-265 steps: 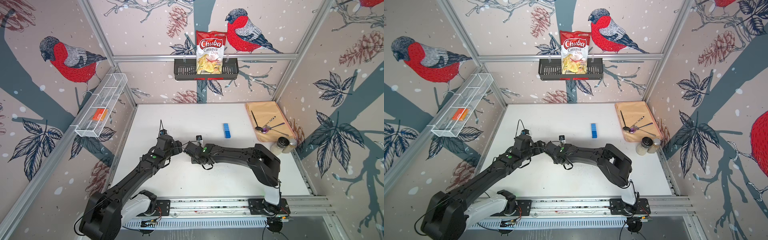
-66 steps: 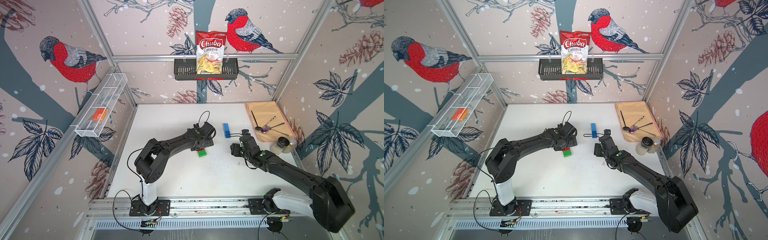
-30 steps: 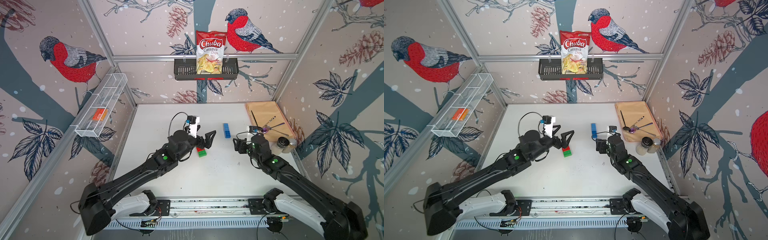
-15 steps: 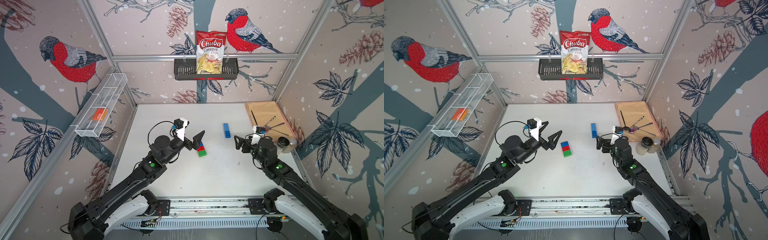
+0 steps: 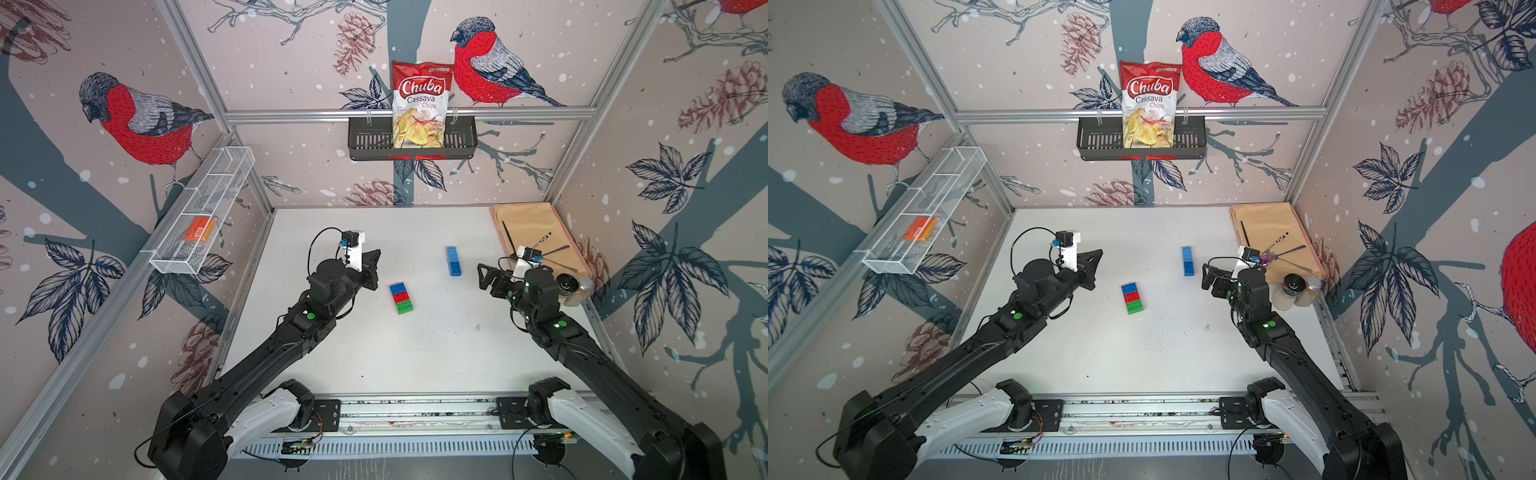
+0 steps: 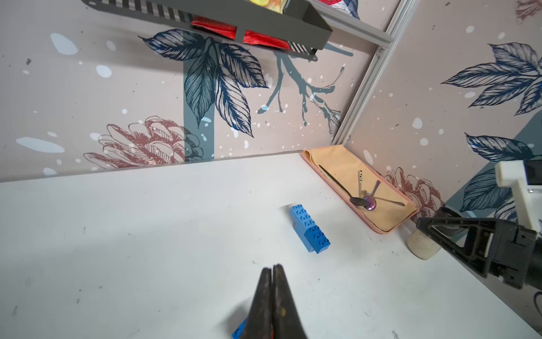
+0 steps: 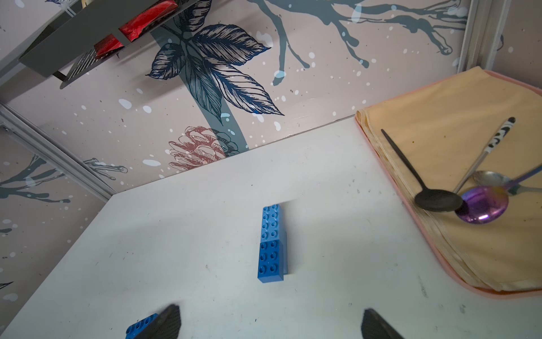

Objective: Assemble a rectangle with lego
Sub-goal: Reset both arms

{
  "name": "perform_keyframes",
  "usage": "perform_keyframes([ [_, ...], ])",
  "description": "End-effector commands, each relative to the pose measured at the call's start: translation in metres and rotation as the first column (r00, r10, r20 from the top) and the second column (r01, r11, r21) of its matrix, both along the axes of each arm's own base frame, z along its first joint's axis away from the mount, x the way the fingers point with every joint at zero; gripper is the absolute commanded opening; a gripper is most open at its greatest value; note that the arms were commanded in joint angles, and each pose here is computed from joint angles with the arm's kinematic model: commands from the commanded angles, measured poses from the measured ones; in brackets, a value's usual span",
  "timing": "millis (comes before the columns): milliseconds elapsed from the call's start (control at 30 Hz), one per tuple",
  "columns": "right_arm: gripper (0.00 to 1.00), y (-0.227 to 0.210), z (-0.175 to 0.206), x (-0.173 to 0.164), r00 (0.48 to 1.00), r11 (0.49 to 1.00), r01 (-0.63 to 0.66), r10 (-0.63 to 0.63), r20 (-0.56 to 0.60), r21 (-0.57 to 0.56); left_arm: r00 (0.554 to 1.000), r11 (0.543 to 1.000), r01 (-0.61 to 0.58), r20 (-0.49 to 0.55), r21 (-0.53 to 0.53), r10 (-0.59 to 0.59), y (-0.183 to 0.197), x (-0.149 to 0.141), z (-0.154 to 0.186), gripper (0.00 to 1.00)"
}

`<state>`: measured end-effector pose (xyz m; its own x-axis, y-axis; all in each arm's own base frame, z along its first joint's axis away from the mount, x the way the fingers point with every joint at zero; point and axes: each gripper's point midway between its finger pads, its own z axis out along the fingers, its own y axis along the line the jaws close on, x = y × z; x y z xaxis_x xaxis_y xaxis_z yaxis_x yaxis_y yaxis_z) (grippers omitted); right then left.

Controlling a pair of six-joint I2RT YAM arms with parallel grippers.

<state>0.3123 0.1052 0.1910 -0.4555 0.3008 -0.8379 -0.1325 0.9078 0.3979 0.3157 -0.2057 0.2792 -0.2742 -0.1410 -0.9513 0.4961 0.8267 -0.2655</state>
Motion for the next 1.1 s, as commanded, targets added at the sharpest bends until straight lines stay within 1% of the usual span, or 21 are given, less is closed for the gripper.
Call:
perform_keyframes([
  [0, 1.00, 0.003, 0.004, 0.000, 1.000, 0.999, -0.026, 0.026, 0.013, 0.038, 1.000, 0.999, -0.018, -0.023, -0.035, 0.017, 0.002, 0.003, -0.001, 0.00],
  [67, 1.00, -0.001, 0.002, 0.000, 1.000, 0.999, -0.020, 0.020, 0.009, 0.041, 0.996, 0.997, -0.057, -0.072, -0.051, 0.054, 0.005, 0.009, -0.008, 0.00],
  [100, 1.00, -0.003, 0.001, 0.000, 1.000, 0.999, -0.014, 0.014, 0.004, 0.041, 0.986, 0.993, -0.106, -0.134, -0.060, 0.098, 0.009, 0.014, -0.016, 0.00],
  [167, 1.00, -0.007, -0.003, 0.001, 1.000, 0.999, 0.009, -0.008, -0.014, 0.033, 0.943, 0.982, -0.183, -0.293, -0.053, 0.159, 0.012, 0.019, -0.041, 0.00],
  [200, 1.00, -0.009, -0.006, 0.001, 0.999, 0.999, 0.020, -0.019, -0.026, 0.029, 0.904, 0.978, -0.206, -0.387, -0.028, 0.179, 0.011, 0.020, -0.060, 0.00],
  [233, 1.00, -0.012, -0.008, 0.002, 0.999, 0.999, 0.033, -0.032, -0.037, 0.024, 0.854, 0.972, -0.234, -0.477, 0.004, 0.208, 0.012, 0.019, -0.080, 0.00],
  [333, 1.00, -0.014, -0.019, 0.004, 0.996, 0.999, 0.050, -0.049, -0.075, 0.015, 0.707, 0.951, -0.292, -0.647, 0.101, 0.286, 0.016, 0.009, -0.132, 0.00],
  [367, 1.00, -0.014, -0.022, 0.005, 0.995, 0.999, 0.050, -0.049, -0.086, 0.011, 0.680, 0.946, -0.303, -0.668, 0.118, 0.302, 0.017, 0.006, -0.144, 0.00],
  [433, 1.00, -0.017, -0.033, 0.004, 0.990, 0.998, 0.063, -0.065, -0.123, -0.014, 0.670, 0.942, -0.310, -0.672, 0.133, 0.315, 0.019, 0.004, -0.156, 0.00],
  [500, 1.00, -0.024, -0.045, 0.003, 0.983, 0.995, 0.094, -0.099, -0.154, -0.040, 0.679, 0.923, -0.342, -0.633, 0.175, 0.372, 0.032, 0.004, -0.160, 0.00],
  [567, 1.00, -0.028, -0.054, 0.003, 0.980, 0.993, 0.107, -0.114, -0.165, -0.048, 0.695, 0.883, -0.399, -0.547, 0.246, 0.467, 0.054, 0.008, -0.156, 0.00],
  [600, 0.99, -0.031, -0.057, 0.002, 0.979, 0.992, 0.112, -0.119, -0.163, -0.051, 0.710, 0.854, -0.429, -0.474, 0.294, 0.521, 0.068, 0.012, -0.149, 0.00],
  [667, 1.00, -0.037, -0.057, 0.004, 0.980, 0.988, 0.145, -0.151, -0.126, -0.060, 0.713, 0.767, -0.516, -0.304, 0.382, 0.631, 0.099, 0.018, -0.132, 0.00],
  [700, 1.00, -0.042, -0.055, 0.005, 0.980, 0.984, 0.168, -0.174, -0.095, -0.067, 0.716, 0.717, -0.553, -0.198, 0.424, 0.669, 0.114, 0.020, -0.123, 0.00],
  [733, 1.00, -0.048, -0.052, 0.007, 0.979, 0.979, 0.192, -0.196, -0.053, -0.074, 0.701, 0.660, -0.608, -0.092, 0.442, 0.707, 0.131, 0.021, -0.114, 0.00],
  [800, 1.00, -0.059, -0.041, 0.009, 0.967, 0.965, 0.253, -0.249, 0.051, -0.076, 0.680, 0.593, -0.675, 0.059, 0.440, 0.731, 0.155, 0.022, -0.106, 0.00],
  [833, 1.00, -0.065, -0.035, 0.009, 0.958, 0.958, 0.277, -0.268, 0.105, -0.078, 0.671, 0.586, -0.702, 0.101, 0.404, 0.735, 0.165, 0.023, -0.102, 0.00],
  [933, 1.00, -0.081, -0.015, 0.006, 0.904, 0.931, 0.355, -0.319, 0.285, -0.085, 0.704, 0.655, -0.704, 0.150, 0.275, 0.694, 0.182, 0.023, -0.102, 0.00],
  [967, 1.00, -0.090, -0.010, 0.005, 0.876, 0.913, 0.402, -0.359, 0.322, -0.075, 0.702, 0.665, -0.711, 0.185, 0.228, 0.688, 0.188, 0.021, -0.100, 0.08],
  [1033, 1.00, -0.094, 0.000, 0.004, 0.851, 0.901, 0.420, -0.350, 0.392, -0.108, 0.693, 0.668, -0.721, 0.224, 0.185, 0.686, 0.199, 0.016, -0.104, 0.55],
  [1067, 1.00, -0.095, 0.002, 0.004, 0.846, 0.894, 0.425, -0.336, 0.415, -0.143, 0.691, 0.668, -0.722, 0.230, 0.179, 0.685, 0.202, 0.015, -0.107, 0.67],
])
